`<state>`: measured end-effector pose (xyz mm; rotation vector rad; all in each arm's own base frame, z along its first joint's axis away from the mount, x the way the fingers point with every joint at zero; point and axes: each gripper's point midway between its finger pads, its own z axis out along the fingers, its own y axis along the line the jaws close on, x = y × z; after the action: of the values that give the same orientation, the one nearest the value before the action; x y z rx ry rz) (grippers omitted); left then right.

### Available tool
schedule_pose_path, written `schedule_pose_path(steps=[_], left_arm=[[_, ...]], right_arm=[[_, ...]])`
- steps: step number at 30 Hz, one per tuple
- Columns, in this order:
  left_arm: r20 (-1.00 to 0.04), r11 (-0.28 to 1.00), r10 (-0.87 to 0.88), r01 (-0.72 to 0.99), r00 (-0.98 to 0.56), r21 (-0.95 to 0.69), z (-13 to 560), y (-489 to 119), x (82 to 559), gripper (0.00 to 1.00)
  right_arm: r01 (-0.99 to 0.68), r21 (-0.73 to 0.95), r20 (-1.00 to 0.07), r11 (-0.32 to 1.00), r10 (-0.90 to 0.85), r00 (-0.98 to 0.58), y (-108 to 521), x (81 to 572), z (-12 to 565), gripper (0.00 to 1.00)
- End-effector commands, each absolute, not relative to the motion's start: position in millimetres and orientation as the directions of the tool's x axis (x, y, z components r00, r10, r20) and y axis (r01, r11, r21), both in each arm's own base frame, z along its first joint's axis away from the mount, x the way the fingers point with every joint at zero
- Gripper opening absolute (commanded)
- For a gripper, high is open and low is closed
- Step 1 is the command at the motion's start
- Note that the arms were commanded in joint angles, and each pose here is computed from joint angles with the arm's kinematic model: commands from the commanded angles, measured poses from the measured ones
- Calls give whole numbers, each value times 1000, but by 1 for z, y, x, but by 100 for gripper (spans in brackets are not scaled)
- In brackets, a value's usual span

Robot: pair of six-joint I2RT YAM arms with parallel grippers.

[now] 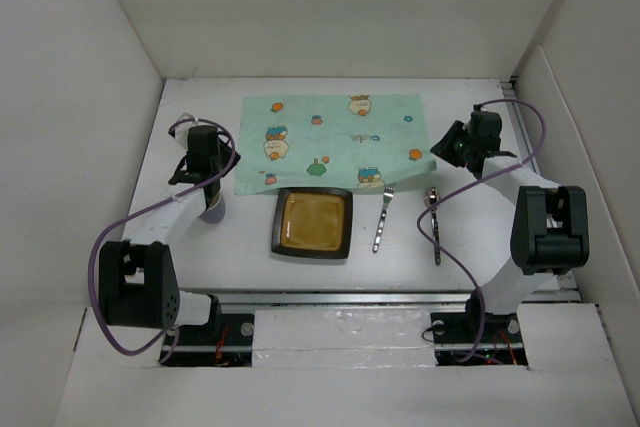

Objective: Set the dinner table for one person

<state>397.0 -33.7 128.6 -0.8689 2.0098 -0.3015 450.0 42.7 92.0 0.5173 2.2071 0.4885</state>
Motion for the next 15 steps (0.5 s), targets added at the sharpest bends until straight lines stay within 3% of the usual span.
schedule_pose_path(steps=[1,8,10,11,15], left_arm=[[-669,719,-690,-360,-275,-594,185,-39,402,26],[-694,740,-668,-139,-270,-658,260,-64,387,28],[-703,738,-651,-21,-286,-675,290,-79,376,27],[-721,750,-628,18,-292,-661,297,-83,371,27],[-791,782,-535,180,-297,-597,337,-95,334,24]], right_arm=[[218,480,-680,849,518,-519,29,447,121,33],[212,468,-730,858,510,-454,39,412,154,36],[127,487,-758,864,490,-430,56,393,168,19],[86,494,-762,865,478,-437,68,384,170,4],[-214,504,-773,837,326,-545,163,321,166,0]])
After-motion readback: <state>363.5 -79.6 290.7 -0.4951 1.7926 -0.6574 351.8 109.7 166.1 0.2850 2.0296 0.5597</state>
